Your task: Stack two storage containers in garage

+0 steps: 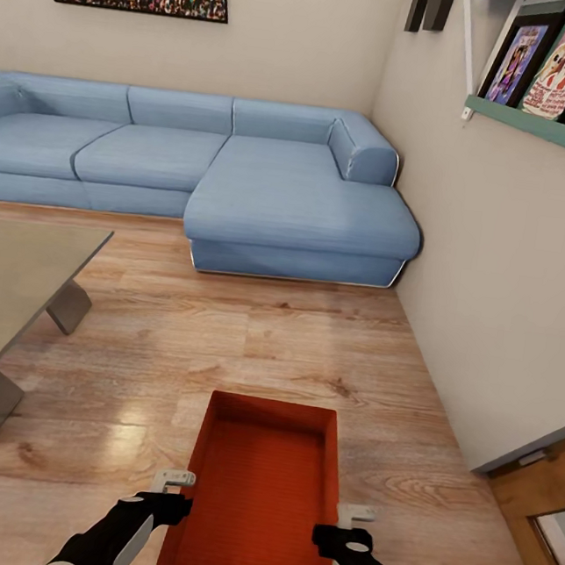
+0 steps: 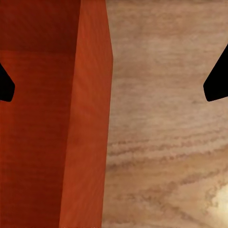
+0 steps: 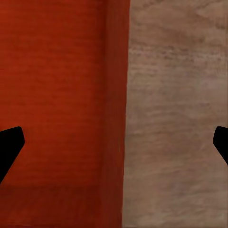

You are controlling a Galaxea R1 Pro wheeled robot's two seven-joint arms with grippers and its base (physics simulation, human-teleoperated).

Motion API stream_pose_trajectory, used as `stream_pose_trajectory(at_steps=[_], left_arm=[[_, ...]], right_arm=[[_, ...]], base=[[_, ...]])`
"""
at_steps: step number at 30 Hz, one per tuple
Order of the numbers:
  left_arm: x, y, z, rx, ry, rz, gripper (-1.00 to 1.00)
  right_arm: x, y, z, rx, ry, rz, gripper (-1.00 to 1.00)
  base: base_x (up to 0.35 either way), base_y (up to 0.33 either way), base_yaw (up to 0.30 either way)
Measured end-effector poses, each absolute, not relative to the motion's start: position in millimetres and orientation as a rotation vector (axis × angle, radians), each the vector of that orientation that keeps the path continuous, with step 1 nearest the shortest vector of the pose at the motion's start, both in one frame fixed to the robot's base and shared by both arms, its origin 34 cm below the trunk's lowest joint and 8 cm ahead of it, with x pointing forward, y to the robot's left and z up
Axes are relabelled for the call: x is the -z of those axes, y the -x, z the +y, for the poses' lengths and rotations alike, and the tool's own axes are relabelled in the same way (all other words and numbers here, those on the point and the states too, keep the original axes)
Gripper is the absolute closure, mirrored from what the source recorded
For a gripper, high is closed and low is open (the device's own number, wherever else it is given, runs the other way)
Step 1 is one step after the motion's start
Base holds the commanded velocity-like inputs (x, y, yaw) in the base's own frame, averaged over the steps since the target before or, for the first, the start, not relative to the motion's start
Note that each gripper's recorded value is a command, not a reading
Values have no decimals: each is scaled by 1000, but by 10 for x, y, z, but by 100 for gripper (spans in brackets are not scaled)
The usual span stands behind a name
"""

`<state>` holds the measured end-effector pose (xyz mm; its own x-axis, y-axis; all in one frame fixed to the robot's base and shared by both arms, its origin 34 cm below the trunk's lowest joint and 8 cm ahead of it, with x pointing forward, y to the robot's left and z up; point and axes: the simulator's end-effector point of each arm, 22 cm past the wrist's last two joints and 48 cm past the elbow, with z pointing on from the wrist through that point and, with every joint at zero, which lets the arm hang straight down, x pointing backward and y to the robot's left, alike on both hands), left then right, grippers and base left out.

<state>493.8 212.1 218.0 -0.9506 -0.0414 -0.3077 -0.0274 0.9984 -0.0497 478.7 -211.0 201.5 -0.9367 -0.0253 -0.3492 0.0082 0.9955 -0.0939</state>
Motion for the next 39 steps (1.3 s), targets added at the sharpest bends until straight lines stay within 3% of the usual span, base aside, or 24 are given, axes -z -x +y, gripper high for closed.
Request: stream_pose_trajectory(at_steps=[39], left_arm=[[-2181,-4942,2103,69,52,2824,-100]], right_arm=[[-2018,-4782,-2028,122,33,2780,-100]], base=[[0,0,0]])
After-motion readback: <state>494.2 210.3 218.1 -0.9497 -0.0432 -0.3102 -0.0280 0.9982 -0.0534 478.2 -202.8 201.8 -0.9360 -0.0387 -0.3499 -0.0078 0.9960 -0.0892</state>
